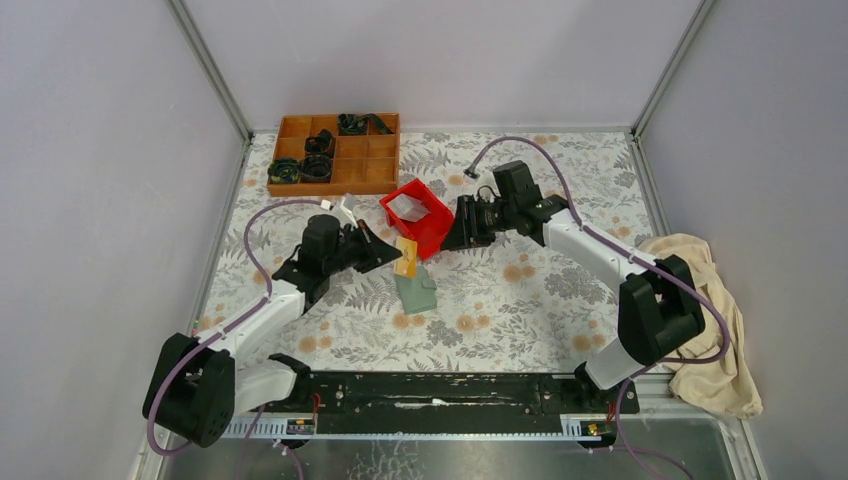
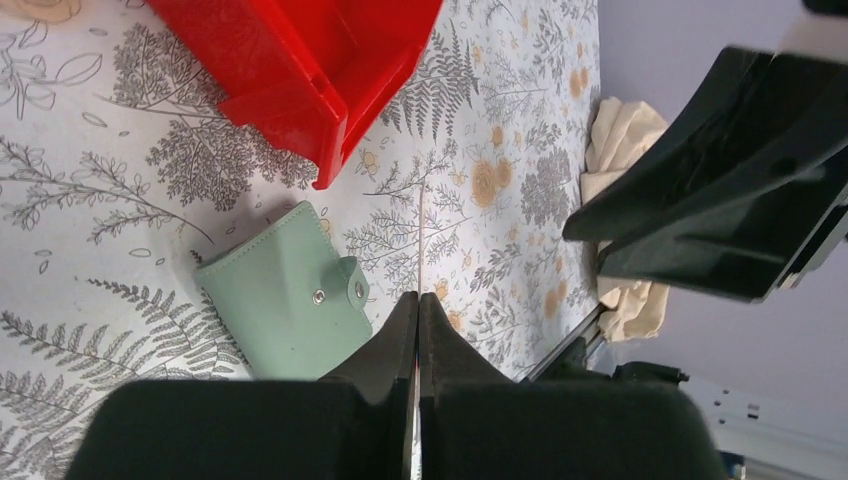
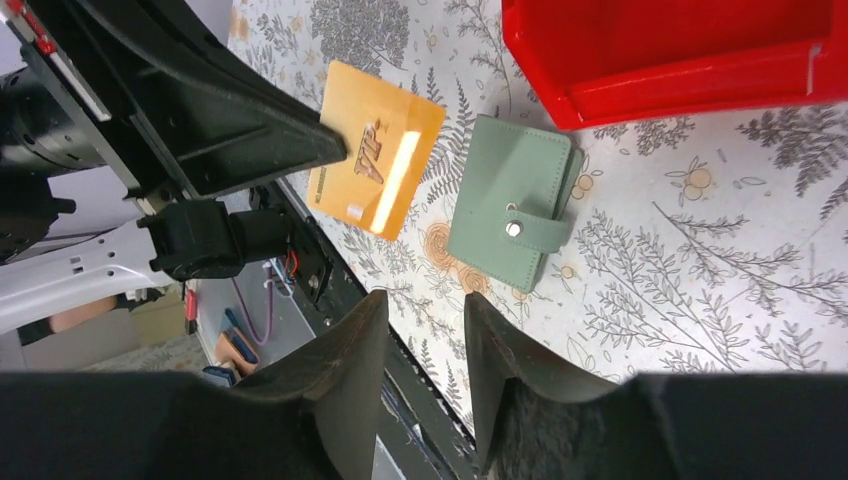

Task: Put the credit cards into the card holder
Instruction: Pick up the credit card from the storage box.

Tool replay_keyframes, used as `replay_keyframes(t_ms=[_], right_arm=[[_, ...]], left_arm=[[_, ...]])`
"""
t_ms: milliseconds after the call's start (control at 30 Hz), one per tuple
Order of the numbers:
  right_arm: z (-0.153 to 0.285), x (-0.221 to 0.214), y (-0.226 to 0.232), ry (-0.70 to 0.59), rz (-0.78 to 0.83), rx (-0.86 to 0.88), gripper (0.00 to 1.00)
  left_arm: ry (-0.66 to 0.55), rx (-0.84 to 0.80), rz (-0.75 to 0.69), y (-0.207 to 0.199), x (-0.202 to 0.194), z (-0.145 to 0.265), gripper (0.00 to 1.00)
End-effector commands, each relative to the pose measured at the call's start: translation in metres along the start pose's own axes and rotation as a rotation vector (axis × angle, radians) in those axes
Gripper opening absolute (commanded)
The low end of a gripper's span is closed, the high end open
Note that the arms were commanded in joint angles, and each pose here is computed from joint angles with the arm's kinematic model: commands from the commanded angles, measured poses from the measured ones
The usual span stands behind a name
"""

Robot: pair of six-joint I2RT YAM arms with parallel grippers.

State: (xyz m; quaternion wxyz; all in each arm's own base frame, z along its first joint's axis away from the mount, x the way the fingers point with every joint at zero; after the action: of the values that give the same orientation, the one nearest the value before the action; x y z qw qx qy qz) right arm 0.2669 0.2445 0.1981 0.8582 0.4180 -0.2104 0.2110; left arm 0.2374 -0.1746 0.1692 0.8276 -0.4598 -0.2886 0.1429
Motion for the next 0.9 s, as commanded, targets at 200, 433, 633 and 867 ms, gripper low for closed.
replay_keyframes(t_ms=[200, 433, 633, 867], right_arm=[[-0.015, -0.003, 0.014, -0.124, -0.086, 0.191, 0.42], [-0.032, -0.002, 0.012, -0.118, -0.135, 0.268, 0.42], [-0.044, -0.004, 0.008, -0.104, -0.162, 0.286, 0.43], [-0.053, -0.007, 0.01, -0.09, -0.184, 0.321, 0.43]], left_arm=[[-0.096, -0.146, 0.167, -0.015, 0.006, 0.001, 0.0], [-0.076, -0.181, 0.206, -0.016, 0.003, 0.0, 0.0], [-0.068, -0.213, 0.235, -0.018, 0.001, -0.001, 0.0], [-0.061, -0.232, 0.268, -0.017, 0.0, -0.003, 0.0]])
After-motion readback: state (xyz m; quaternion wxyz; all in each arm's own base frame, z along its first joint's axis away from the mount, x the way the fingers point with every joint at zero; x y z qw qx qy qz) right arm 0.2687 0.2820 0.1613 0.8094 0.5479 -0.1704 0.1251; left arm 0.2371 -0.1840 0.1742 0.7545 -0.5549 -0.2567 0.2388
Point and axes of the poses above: each gripper's point midway between its finger pads, its own z axis back along the fingers, its own y axis along the line the jaws close on, x = y × z, the point moved 6 cm from there along z, back along the fingers, and after that the axes turned 9 degrees about z, right-handed, at the moved point
